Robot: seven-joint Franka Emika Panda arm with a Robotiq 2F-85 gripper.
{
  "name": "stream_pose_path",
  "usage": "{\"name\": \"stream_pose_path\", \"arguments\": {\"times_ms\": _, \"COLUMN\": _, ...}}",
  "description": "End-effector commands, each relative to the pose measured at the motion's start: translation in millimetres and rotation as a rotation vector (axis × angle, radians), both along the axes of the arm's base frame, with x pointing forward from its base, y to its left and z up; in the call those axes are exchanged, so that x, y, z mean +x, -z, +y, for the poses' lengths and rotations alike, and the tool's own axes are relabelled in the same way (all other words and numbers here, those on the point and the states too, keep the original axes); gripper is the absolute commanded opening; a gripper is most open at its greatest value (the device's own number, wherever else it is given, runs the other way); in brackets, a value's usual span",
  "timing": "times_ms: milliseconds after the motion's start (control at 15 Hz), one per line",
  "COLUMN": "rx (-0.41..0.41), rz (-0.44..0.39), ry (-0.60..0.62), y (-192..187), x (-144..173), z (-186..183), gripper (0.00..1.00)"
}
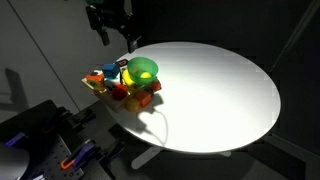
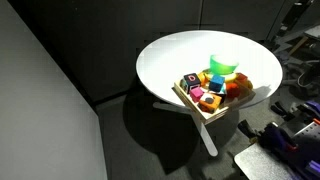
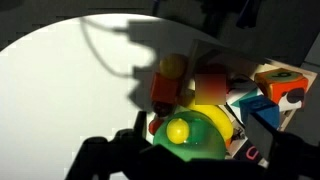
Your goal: Pick up the yellow lemon toy from the table and put it in the green bowl
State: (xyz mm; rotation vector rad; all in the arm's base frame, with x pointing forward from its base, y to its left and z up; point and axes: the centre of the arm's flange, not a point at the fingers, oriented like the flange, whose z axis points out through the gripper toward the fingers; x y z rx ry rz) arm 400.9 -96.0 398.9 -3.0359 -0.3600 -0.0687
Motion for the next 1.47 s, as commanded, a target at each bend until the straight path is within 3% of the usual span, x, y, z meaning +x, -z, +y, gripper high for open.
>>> {"name": "stream_pose_path", "arguments": {"times_ms": 0, "rx": 0.0, "rz": 0.0, "ry": 0.0, "y": 0, "x": 0, "z": 0, "gripper": 1.0}}
{"name": "stream_pose_path", "arguments": {"times_ms": 600, "rx": -0.025, "rz": -0.042, "ry": 0.048, "y": -6, "x": 17, "z": 18, "gripper": 1.0}}
{"name": "stream_pose_path", "arguments": {"times_ms": 1000, "rx": -0.116, "rz": -0.061, "ry": 0.184, "y": 19, "x": 41, "z": 50, "gripper": 1.0}}
{"name": "stream_pose_path", "arguments": {"times_ms": 1400, "rx": -0.215, "rz": 0.035, "ry": 0.281, "y": 60, "x": 52, "z": 58, "gripper": 1.0}}
